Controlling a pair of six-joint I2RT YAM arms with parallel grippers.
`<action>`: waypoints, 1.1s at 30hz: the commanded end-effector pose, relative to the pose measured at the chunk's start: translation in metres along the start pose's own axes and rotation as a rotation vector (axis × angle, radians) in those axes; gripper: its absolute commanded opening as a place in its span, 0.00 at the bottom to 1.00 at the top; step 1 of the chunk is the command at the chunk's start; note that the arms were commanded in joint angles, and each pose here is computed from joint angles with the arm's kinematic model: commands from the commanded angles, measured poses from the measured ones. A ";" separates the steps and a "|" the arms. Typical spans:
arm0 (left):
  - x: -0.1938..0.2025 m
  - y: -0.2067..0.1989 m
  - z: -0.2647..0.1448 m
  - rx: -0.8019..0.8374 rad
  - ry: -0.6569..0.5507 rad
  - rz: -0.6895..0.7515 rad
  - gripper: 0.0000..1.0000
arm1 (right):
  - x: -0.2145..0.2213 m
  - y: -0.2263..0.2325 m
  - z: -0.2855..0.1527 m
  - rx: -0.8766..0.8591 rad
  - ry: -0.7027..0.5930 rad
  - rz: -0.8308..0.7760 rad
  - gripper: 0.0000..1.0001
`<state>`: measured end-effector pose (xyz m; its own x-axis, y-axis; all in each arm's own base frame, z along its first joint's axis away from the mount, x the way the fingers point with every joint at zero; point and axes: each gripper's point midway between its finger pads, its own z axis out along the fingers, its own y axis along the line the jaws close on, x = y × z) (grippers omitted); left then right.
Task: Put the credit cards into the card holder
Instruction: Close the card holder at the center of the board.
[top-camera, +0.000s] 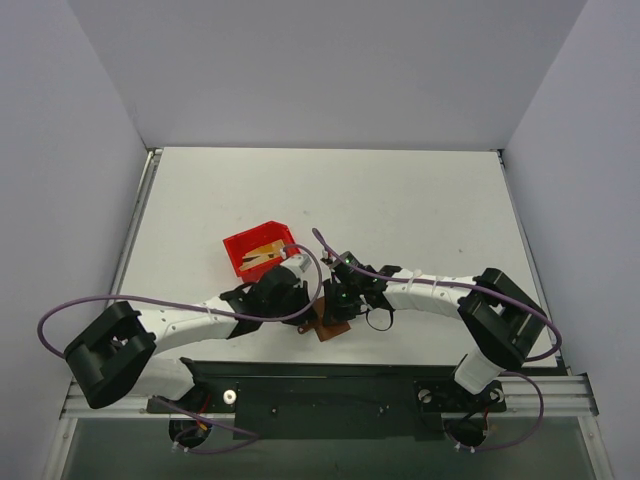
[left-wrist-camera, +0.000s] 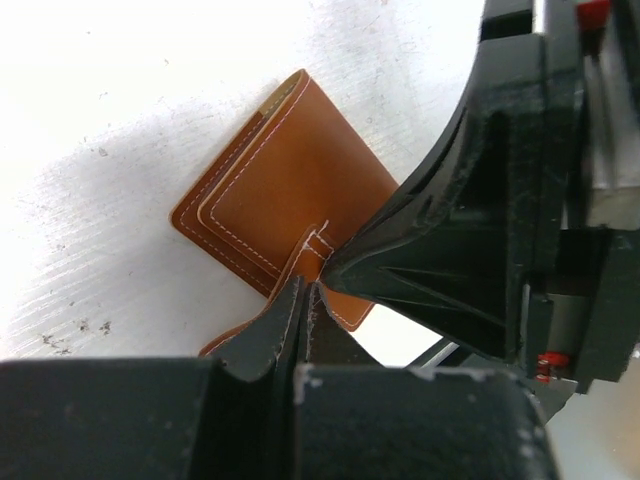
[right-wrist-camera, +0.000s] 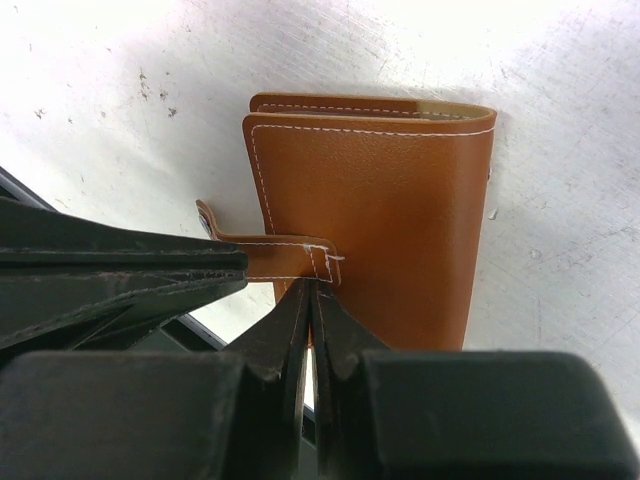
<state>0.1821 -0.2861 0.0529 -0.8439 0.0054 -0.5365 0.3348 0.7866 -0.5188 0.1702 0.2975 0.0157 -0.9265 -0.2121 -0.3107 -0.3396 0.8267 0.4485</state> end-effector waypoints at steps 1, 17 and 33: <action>0.009 0.002 0.004 0.009 0.013 -0.004 0.00 | 0.014 -0.016 0.001 0.073 0.039 -0.001 0.01; 0.044 0.026 0.004 -0.038 0.068 -0.030 0.00 | -0.015 0.003 -0.022 -0.013 -0.063 0.023 0.20; 0.048 0.030 0.010 -0.065 0.084 -0.029 0.00 | -0.024 -0.048 -0.050 -0.110 -0.103 0.097 0.44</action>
<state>0.1597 -0.2776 0.0179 -0.8769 0.0069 -0.4807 0.2969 0.7942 -0.5302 0.2129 0.2336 0.0532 -0.9210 -0.0362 -0.3880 -0.2468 0.8247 0.5089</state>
